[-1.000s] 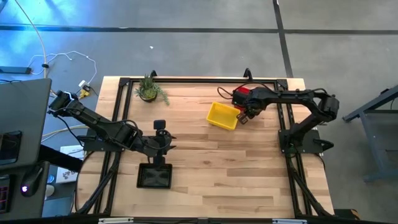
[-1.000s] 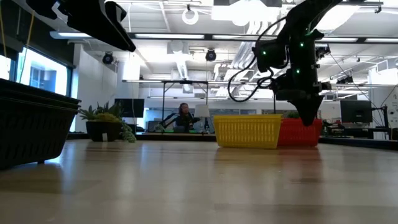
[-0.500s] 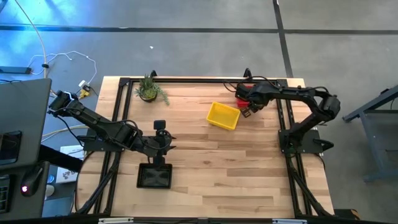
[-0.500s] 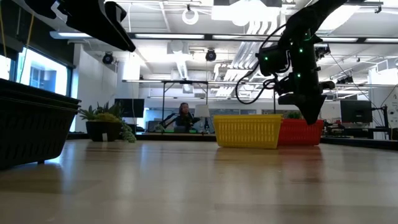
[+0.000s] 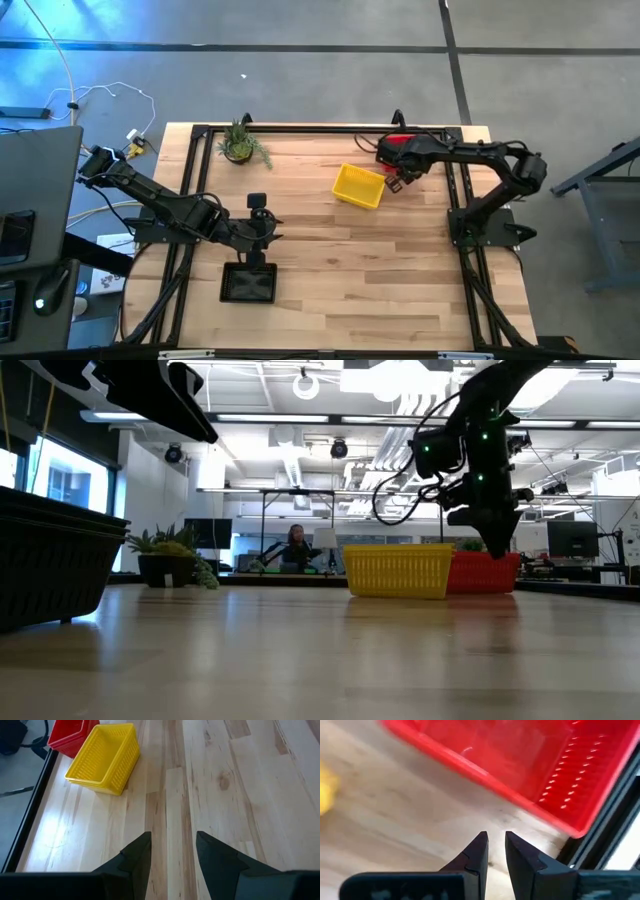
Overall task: Stack baskets by color
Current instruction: Move the stacked yellow bins below the stacked red bins
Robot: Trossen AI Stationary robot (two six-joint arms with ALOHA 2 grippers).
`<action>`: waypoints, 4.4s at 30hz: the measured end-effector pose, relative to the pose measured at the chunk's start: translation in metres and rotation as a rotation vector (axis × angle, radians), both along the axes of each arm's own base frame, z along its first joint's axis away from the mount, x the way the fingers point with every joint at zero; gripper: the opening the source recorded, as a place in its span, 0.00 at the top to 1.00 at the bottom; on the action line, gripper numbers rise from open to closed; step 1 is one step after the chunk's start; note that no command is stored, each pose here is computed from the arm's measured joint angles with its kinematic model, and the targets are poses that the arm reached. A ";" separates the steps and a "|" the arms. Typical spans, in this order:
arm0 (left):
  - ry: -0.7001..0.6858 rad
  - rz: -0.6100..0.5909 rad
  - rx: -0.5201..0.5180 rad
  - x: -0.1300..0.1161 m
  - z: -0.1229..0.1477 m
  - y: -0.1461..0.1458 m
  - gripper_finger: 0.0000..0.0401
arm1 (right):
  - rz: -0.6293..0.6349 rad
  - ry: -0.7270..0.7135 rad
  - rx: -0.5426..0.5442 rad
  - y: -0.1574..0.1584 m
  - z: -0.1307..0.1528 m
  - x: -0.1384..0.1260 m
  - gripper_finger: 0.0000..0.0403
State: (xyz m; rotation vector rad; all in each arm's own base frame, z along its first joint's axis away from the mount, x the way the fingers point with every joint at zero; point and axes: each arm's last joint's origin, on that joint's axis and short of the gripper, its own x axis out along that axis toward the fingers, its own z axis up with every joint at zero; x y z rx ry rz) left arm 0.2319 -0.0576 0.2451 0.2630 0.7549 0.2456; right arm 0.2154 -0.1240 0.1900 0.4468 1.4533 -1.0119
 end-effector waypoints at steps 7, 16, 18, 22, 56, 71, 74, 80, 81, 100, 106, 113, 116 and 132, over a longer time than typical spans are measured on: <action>0.000 0.000 0.000 0.000 0.000 0.000 0.65 | 0.013 -0.070 -0.031 0.019 0.013 0.004 0.87; -0.001 0.001 0.000 0.000 0.000 0.000 0.65 | 0.034 -0.181 -0.080 0.041 0.032 0.004 0.87; -0.001 0.001 0.000 0.000 0.000 0.000 0.65 | 0.052 -0.213 -0.089 0.045 0.035 0.006 0.87; -0.001 0.001 0.000 0.000 0.000 0.000 0.65 | 0.097 -0.296 -0.111 0.052 0.040 0.014 0.87; -0.003 0.002 -0.002 0.000 0.000 0.000 0.65 | 0.385 -0.483 0.023 0.081 0.006 0.073 0.87; -0.003 0.001 -0.001 0.000 0.000 0.000 0.65 | 0.255 -0.246 0.041 0.082 -0.002 0.049 0.87; -0.003 0.002 -0.001 0.000 0.000 0.000 0.65 | 0.224 -0.236 0.038 0.082 -0.002 0.047 0.87; -0.002 0.002 -0.001 0.000 0.000 0.000 0.65 | 0.164 -0.173 0.020 0.082 -0.003 0.040 0.87; -0.002 0.002 -0.001 0.000 0.000 0.000 0.65 | 0.146 -0.160 0.016 0.082 -0.003 0.039 0.87; -0.002 0.001 0.000 0.000 0.000 0.000 0.65 | -0.081 0.043 -0.049 0.084 0.000 0.013 0.87; 0.000 0.001 0.000 0.000 0.000 0.000 0.65 | -0.161 0.124 -0.065 0.085 0.002 0.003 0.87; 0.001 0.000 0.001 0.000 0.000 0.000 0.65 | -0.200 0.172 -0.072 0.086 0.004 -0.002 0.87; 0.001 0.000 0.001 0.000 0.000 0.000 0.65 | -0.174 0.176 -0.085 0.086 0.005 -0.002 0.87; 0.001 0.001 0.001 0.000 0.000 0.000 0.65 | 0.090 -0.166 -0.153 0.094 0.038 0.050 0.87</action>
